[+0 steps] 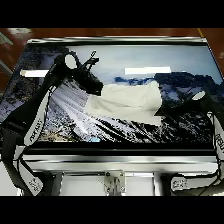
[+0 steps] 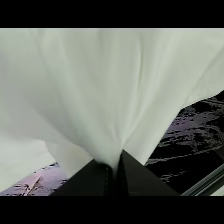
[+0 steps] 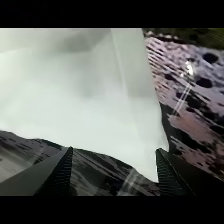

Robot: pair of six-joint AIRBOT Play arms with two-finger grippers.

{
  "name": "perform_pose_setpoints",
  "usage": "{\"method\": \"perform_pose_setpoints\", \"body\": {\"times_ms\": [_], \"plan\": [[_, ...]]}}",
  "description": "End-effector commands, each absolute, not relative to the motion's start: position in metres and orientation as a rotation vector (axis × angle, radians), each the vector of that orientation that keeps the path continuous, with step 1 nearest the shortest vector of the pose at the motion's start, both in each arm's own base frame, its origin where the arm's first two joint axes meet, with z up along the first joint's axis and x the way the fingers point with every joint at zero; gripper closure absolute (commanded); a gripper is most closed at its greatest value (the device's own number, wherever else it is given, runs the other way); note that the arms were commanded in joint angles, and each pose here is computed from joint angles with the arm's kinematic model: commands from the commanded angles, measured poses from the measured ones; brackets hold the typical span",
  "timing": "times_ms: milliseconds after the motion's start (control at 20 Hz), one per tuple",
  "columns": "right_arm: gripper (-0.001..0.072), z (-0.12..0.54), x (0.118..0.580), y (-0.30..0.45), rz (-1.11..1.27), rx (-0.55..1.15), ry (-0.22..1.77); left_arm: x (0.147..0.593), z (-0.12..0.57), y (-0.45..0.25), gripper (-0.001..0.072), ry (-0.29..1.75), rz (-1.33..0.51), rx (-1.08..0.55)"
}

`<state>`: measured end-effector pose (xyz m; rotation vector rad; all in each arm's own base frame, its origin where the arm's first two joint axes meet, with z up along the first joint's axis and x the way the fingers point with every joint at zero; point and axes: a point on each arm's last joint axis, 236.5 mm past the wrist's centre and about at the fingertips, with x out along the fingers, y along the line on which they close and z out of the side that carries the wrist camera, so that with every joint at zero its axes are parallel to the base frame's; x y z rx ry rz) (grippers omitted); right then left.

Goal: Fold the shirts.

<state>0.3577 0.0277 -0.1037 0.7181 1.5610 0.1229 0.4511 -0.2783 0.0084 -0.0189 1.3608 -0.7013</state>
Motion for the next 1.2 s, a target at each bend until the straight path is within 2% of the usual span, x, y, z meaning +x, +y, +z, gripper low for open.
{"method": "perform_pose_setpoints", "body": {"times_ms": [0,200,350,400,550,1000,1050,1100,1150], "plan": [[0.0095,-0.126,0.363,0.04,0.108,0.765,1.557,0.452,0.01,-0.278,0.0659,1.356,-0.7,-0.019],[0.0095,-0.129,0.36,0.038,0.11,0.768,1.573,0.452,0.01,-0.277,0.0659,1.356,-0.7,-0.019],[0.0095,-0.112,0.356,0.027,0.217,0.668,1.6,0.452,0.01,-0.277,0.0659,1.354,-0.702,-0.015],[0.0095,-0.109,0.356,0.012,0.17,0.658,1.61,0.452,0.01,-0.277,0.0659,1.353,-0.704,-0.012],[0.0094,-0.096,0.357,-0.005,0.153,0.759,1.605,0.452,0.01,-0.277,0.0659,1.353,-0.705,-0.012],[0.0095,-0.122,0.366,0.016,0.104,0.747,1.63,0.454,0.011,-0.278,0.0659,1.344,-0.706,-0.011],[0.0128,-0.125,0.376,0.019,0.077,0.756,1.597,0.454,0.011,-0.278,0.0659,1.335,-0.721,0.006],[0.0289,-0.123,0.385,0.025,0.08,0.767,1.562,0.454,0.012,-0.278,0.0659,1.329,-0.729,0.017],[0.0413,-0.12,0.393,0.03,0.087,0.785,1.534,0.455,0.013,-0.275,0.0659,1.324,-0.73,0.019]]}}
